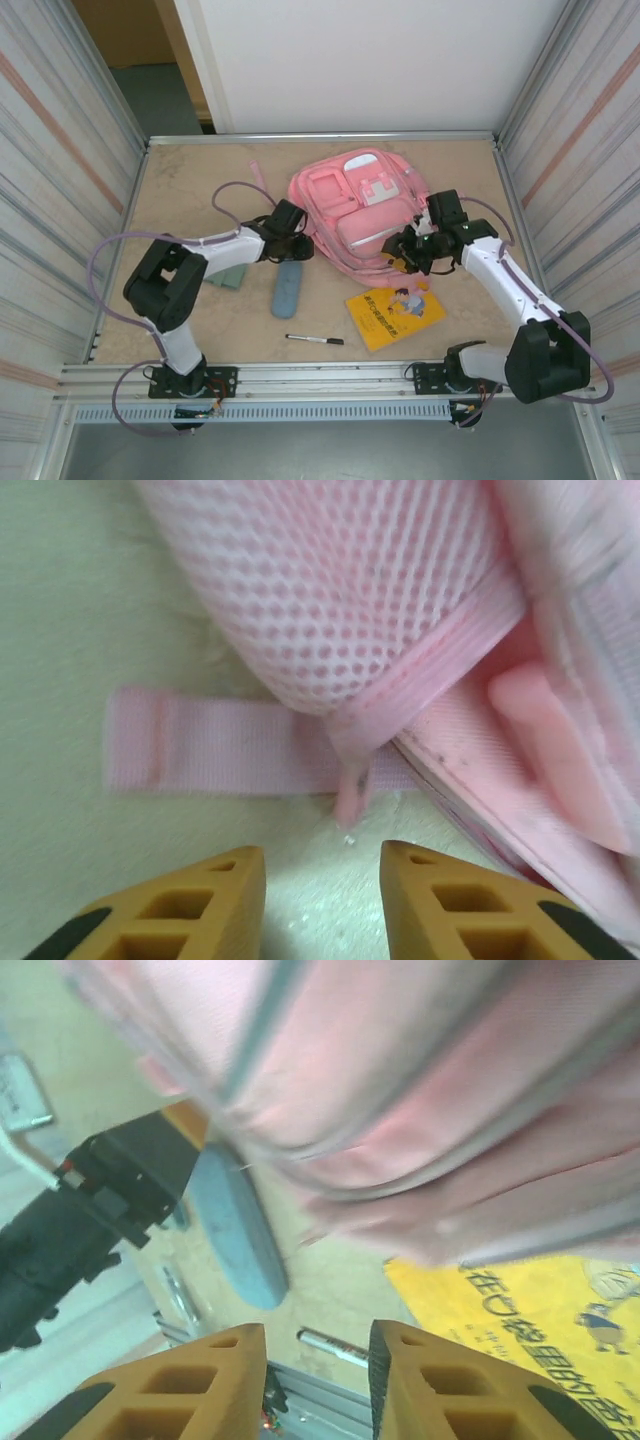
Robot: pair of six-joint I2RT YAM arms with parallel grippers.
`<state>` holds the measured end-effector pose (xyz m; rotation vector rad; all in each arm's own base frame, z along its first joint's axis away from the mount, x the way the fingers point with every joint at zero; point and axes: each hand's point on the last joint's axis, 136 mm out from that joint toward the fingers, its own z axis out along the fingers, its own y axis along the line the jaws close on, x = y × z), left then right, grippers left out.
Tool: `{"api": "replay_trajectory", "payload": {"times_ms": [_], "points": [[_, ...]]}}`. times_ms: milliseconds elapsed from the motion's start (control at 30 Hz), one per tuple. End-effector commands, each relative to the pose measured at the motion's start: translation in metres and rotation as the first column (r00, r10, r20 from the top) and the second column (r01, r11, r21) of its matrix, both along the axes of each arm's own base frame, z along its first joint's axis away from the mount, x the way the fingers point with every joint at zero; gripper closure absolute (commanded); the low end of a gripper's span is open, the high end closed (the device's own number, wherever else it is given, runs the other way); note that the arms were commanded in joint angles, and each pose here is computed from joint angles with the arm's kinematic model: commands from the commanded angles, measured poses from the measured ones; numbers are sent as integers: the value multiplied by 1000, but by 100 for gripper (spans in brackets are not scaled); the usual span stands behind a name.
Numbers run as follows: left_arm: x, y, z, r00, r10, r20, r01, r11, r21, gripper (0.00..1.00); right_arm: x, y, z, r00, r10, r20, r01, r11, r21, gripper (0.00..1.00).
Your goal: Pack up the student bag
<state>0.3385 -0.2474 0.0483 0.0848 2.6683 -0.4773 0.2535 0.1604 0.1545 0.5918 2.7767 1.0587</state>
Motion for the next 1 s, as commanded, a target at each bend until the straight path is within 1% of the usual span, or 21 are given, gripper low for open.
{"api": "replay_trajectory", "payload": {"times_ms": [0, 67, 100, 200, 267, 300, 333, 400, 467, 533, 600, 667, 733, 833, 900, 967], "points": [[-15, 14, 15, 993, 70, -92, -79, 992, -96, 56, 8, -17, 42, 975, 97, 202, -70, 988, -138, 54], [-23, 15, 26, 994, 61, -91, -72, 990, -123, 52, 9, -34, 56, 953, 131, 272, -61, 966, -252, 44], [-28, 17, 32, 995, 56, -88, -67, 989, -135, 51, 9, -41, 63, 939, 143, 312, -47, 954, -297, 39], [-41, 16, 52, 997, 40, -71, -53, 980, -190, 48, 10, -62, 70, 915, 154, 374, 10, 916, -402, 30], [-51, 4, 68, 999, -1, -49, -11, 973, -232, 46, 13, -75, 62, 918, 123, 377, 62, 895, -442, 25], [-57, -5, 76, 999, -32, -31, 23, 969, -246, 45, 17, -78, 57, 919, 97, 383, 85, 898, -431, 23], [-61, -14, 82, 998, -62, -14, 56, 965, -257, 44, 18, -75, 49, 923, 80, 377, 81, 917, -392, 22], [-71, -41, 91, 991, -132, -4, 124, 938, -323, 42, 21, -68, 38, 931, 55, 361, 63, 949, -308, 22], [-74, -54, 89, 990, -135, -32, 114, 925, -362, 42, 23, -65, 28, 935, 62, 348, 53, 949, -312, 21], [-74, -61, 82, 991, -126, -40, 105, 934, -342, 42, 25, -64, 23, 933, 93, 349, 38, 936, -351, 21], [-73, -60, 71, 994, -98, -49, 79, 952, -297, 42, 24, -61, 22, 922, 145, 358, 12, 915, -403, 21], [-72, -58, 63, 994, -73, -76, 49, 958, -282, 41, 21, -55, 25, 906, 204, 371, -14, 890, -455, 21], [-74, -58, 61, 994, -70, -83, 44, 958, -284, 41, 19, -43, 25, 878, 268, 396, -54, 878, -475, 24], [-79, -57, 57, 994, -73, -80, 48, 961, -271, 41, 20, -25, 14, 875, 330, 353, -138, 871, -471, 26], [-83, -55, 55, 993, -71, -89, 45, 962, -270, 41, 22, -14, 5, 862, 383, 332, -180, 844, -505, 26], [-88, -52, 54, 993, -71, -94, 43, 962, -268, 41, 25, -2, -1, 836, 446, 320, -218, 805, -553, 25]]}}
